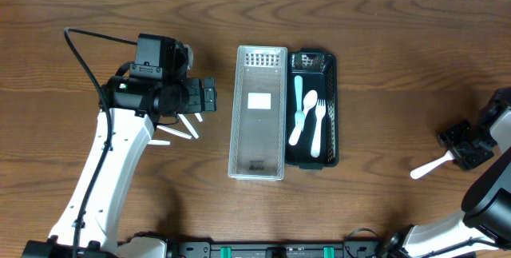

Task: Pack container
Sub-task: 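Move the right gripper to the second white fork and grasp it, then carry the white fork into the black basket and release it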

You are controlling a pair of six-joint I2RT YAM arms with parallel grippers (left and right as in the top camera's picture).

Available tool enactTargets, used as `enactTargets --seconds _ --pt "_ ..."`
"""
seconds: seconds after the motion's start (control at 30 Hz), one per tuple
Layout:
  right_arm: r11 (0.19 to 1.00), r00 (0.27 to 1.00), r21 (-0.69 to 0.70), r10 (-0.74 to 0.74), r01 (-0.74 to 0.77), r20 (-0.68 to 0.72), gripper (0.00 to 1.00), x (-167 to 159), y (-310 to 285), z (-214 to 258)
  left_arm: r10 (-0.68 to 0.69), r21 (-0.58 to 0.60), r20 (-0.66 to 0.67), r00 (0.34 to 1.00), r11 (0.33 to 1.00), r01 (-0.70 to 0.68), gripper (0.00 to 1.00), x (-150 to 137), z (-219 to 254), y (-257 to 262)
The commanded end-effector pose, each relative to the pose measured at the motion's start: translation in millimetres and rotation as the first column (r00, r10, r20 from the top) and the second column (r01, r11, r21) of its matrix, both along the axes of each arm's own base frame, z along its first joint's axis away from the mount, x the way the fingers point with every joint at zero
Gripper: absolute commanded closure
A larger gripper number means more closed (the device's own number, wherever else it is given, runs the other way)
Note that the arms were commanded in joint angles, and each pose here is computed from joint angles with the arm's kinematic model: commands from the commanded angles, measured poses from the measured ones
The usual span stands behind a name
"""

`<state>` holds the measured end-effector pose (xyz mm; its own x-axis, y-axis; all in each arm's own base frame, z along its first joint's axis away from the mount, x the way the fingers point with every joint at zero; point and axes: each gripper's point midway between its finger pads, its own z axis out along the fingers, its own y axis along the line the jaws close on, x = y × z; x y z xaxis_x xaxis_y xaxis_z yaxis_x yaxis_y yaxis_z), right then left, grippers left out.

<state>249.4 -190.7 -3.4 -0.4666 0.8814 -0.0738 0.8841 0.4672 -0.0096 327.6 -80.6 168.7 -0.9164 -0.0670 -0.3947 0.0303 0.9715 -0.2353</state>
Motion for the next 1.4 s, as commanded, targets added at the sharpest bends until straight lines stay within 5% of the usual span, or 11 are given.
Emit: enactTargets --seconds 0.0,0.37,0.57,0.73,1.03,1.37 --pt "1.000 1.000 0.008 -0.002 0.002 -0.017 0.54 -4.8 0.2 -4.8 -0.011 0.013 0.028 1.000 1.000 0.011 0.02 2.7 8.0 2.3" --pt "1.000 1.000 0.007 -0.002 0.002 -0.014 0.99 -4.3 0.1 -4.6 -0.011 0.013 0.028 1.000 1.000 0.011 0.02 2.7 8.0 2.3" --pt "0.999 0.998 0.009 0.037 -0.038 0.041 0.99 12.0 13.8 16.7 0.004 0.043 0.033 0.999 0.999 -0.005 0.02 3.6 7.9 8.0" --pt "0.981 0.965 -0.094 0.186 -0.171 0.186 0.99 55.6 41.1 85.8 0.018 0.043 0.075 0.997 0.999 -0.022 0.02 1.1 21.4 14.8" --pt "0.836 0.671 -0.270 0.545 -0.477 0.503 0.99 122.1 185.7 246.0 0.088 0.061 0.105 0.991 0.994 -0.094 0.02 -12.2 38.3 40.8" --pt "0.670 0.563 -0.185 0.717 -0.719 0.410 0.99 118.1 309.4 194.1 0.088 0.067 0.073 0.993 0.993 -0.093 0.02 -18.9 34.3 41.4"
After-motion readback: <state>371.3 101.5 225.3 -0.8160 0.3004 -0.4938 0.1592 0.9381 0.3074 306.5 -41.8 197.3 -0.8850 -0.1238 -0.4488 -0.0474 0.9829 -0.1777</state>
